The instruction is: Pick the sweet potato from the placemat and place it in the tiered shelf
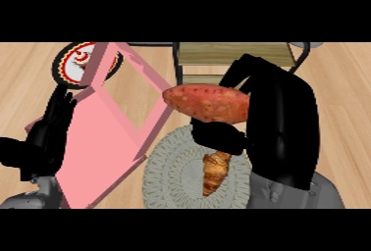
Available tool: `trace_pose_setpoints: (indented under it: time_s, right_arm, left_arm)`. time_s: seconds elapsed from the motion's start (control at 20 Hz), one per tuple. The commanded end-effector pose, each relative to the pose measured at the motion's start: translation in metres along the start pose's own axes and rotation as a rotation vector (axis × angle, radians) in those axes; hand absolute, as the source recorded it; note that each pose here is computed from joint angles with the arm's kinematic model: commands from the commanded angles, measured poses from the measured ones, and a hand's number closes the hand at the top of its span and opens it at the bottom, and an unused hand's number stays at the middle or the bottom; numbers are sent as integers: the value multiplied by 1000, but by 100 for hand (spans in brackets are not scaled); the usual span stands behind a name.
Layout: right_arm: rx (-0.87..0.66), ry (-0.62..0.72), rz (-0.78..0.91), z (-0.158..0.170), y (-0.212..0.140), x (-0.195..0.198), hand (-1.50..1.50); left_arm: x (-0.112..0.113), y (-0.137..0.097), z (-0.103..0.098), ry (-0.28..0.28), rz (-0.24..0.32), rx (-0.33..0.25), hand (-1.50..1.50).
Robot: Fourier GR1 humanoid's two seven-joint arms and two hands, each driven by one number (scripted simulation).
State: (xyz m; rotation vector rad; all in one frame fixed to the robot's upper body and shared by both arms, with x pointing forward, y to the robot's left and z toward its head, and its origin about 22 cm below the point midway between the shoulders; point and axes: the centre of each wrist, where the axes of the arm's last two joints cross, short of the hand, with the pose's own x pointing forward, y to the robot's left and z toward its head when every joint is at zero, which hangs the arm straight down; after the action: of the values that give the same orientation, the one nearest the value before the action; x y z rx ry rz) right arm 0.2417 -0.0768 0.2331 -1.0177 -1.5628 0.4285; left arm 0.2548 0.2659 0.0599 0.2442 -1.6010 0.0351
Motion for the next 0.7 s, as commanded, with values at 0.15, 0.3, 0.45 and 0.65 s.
trace_pose_setpoints:
  time_s: [0.15, 0.3, 0.45, 0.65]
  right_arm:
    - [-38, 167, -14, -42, 14, -20, 150]
    - [-56, 154, -30, -59, 6, -31, 150]
    - [-61, 162, -33, -72, 31, -36, 150]
    - [-97, 152, -50, -87, 60, -57, 150]
  left_arm:
    - [3, -6, 3, -2, -2, 1, 0]
    - [0, 5, -4, -2, 5, 4, 0]
    - [11, 13, -21, -10, -13, 12, 0]
    - [-7, 3, 5, -8, 8, -4, 0]
